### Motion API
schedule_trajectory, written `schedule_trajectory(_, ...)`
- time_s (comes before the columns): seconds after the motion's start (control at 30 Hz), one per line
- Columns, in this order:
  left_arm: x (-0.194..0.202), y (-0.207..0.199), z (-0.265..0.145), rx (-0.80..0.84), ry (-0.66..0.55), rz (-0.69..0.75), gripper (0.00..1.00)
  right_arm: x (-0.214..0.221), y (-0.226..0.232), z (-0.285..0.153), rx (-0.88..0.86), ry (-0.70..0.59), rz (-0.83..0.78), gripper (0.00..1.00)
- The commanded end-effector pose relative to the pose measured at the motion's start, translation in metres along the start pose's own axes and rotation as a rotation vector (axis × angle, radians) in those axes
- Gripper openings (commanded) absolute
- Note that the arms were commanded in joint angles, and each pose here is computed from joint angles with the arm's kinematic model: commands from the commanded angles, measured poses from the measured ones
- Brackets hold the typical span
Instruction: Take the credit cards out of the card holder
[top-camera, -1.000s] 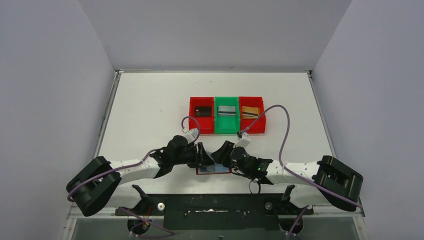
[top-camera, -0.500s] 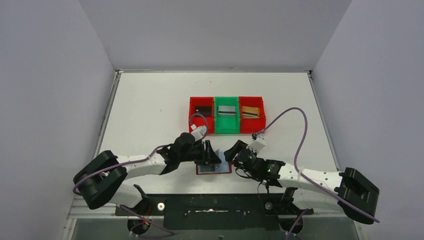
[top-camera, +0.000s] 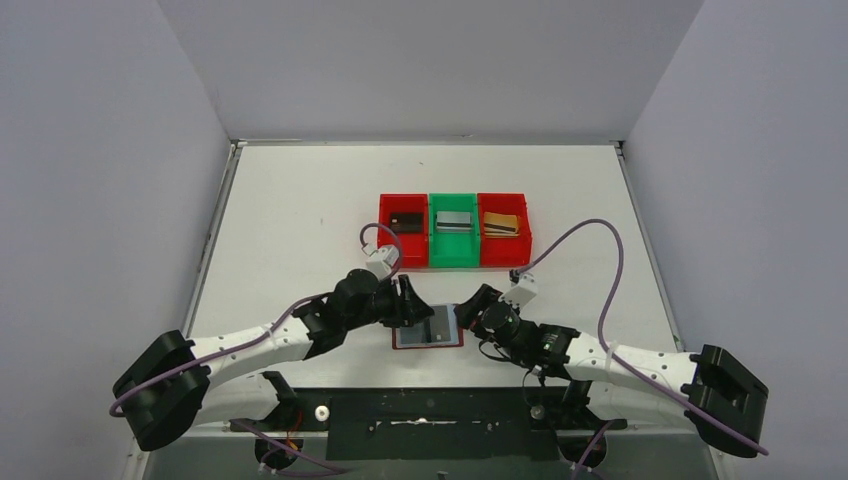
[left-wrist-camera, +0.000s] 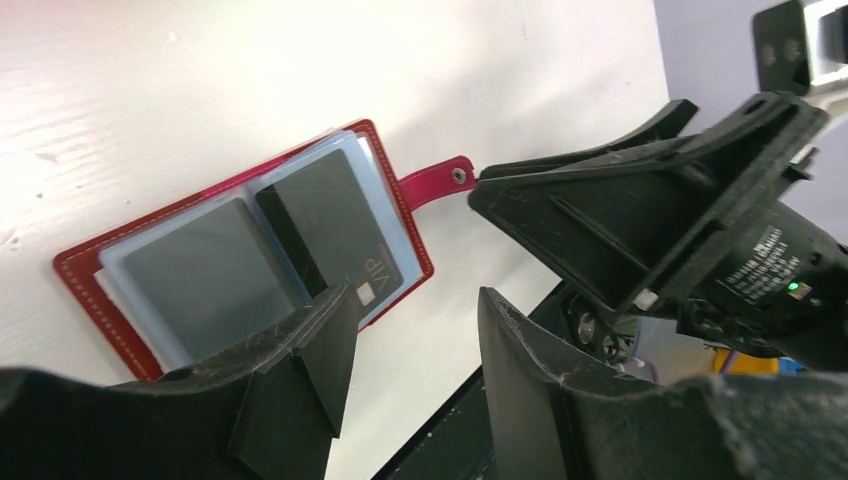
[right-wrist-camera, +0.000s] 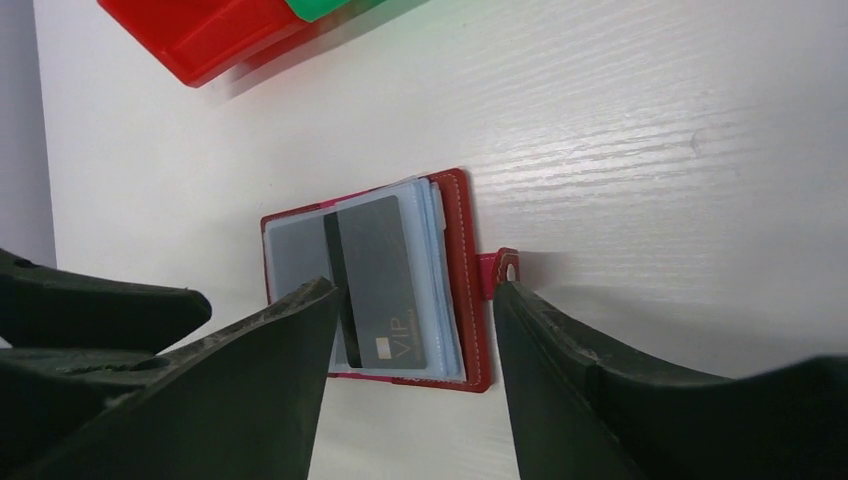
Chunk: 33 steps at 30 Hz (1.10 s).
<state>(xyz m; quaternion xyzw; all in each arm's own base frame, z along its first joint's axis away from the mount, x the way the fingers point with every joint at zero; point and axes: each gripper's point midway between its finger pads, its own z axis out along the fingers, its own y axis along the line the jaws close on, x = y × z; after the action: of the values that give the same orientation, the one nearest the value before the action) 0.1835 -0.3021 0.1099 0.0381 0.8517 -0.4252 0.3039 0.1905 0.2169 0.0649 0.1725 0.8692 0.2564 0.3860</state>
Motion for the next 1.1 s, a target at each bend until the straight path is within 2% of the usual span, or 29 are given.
schedule_trajectory(0.0, -0.003, 0.013, -0.003, -0.047, -0.022, -0.011, 0.47, -0.007, 0.031, 0.001, -0.116, -0.019, -0.006, 0.51)
schedule_trajectory(0.1, -0.002, 0.018, -0.001, -0.062, -0.024, -0.028, 0.48, -0.002, 0.040, 0.003, -0.138, 0.009, -0.027, 0.39)
schedule_trajectory(0.23, -0.006, 0.023, 0.000, -0.084, -0.041, -0.049, 0.49, 0.004, 0.045, 0.009, -0.115, 0.045, -0.079, 0.27)
schedule_trajectory(0.43, -0.012, 0.029, -0.004, -0.098, -0.072, -0.071, 0.52, 0.019, 0.045, 0.021, -0.078, 0.105, -0.139, 0.17)
schedule_trajectory(0.73, -0.022, 0.033, -0.017, -0.111, -0.134, -0.092, 0.54, 0.032, 0.026, 0.037, 0.029, 0.152, -0.171, 0.16)
schedule_trajectory(0.83, -0.026, 0.031, -0.020, -0.092, -0.152, -0.098, 0.59, 0.039, 0.017, 0.041, 0.066, 0.178, -0.186, 0.14)
schedule_trajectory(1.07, -0.017, 0.020, -0.007, -0.038, -0.065, -0.068, 0.60, 0.045, -0.013, 0.043, 0.213, 0.188, -0.190, 0.07)
